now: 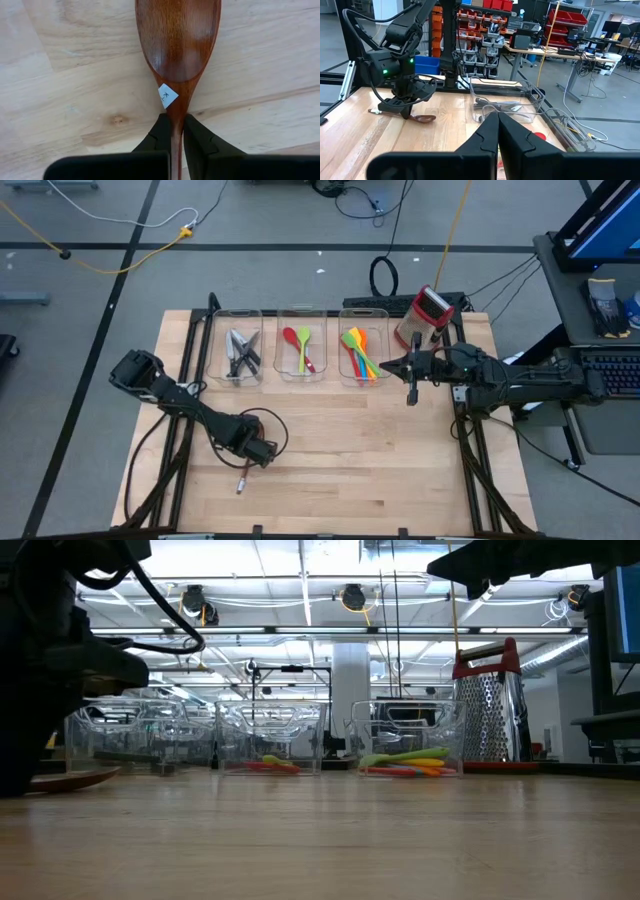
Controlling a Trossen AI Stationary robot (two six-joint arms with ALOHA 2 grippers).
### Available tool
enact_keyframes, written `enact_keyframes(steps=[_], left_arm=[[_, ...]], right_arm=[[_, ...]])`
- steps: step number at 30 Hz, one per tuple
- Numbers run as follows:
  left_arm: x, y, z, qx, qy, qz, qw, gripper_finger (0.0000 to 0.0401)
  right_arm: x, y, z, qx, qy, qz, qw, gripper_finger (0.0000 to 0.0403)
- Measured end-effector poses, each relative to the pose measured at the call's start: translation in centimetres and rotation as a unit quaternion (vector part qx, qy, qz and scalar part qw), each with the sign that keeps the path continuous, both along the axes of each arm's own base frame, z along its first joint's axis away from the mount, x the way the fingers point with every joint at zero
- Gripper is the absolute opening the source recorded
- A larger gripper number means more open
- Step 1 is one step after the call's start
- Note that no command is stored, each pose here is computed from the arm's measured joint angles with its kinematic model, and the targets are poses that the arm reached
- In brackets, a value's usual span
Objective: Pick & Place Kitchen Items
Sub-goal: Put the brown wooden serving spoon into the middle transparent bin
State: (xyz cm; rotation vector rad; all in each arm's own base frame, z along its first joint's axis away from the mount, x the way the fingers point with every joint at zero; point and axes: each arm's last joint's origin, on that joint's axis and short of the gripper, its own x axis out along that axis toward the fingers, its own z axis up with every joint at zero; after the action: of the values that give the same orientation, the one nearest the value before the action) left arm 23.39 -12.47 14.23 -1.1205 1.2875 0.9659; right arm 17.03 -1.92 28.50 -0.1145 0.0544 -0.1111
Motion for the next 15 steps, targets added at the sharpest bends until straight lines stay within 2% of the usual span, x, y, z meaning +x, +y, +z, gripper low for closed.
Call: enact_keyframes(steps=[15], left_arm=[[0.4, -0.17, 0.11, -0.007, -0.021, -0.006, 1.0, 0.0011]], right_arm=[[0.0, 0.0, 0.0, 0.0, 0.0, 0.0, 1.0, 0.0]])
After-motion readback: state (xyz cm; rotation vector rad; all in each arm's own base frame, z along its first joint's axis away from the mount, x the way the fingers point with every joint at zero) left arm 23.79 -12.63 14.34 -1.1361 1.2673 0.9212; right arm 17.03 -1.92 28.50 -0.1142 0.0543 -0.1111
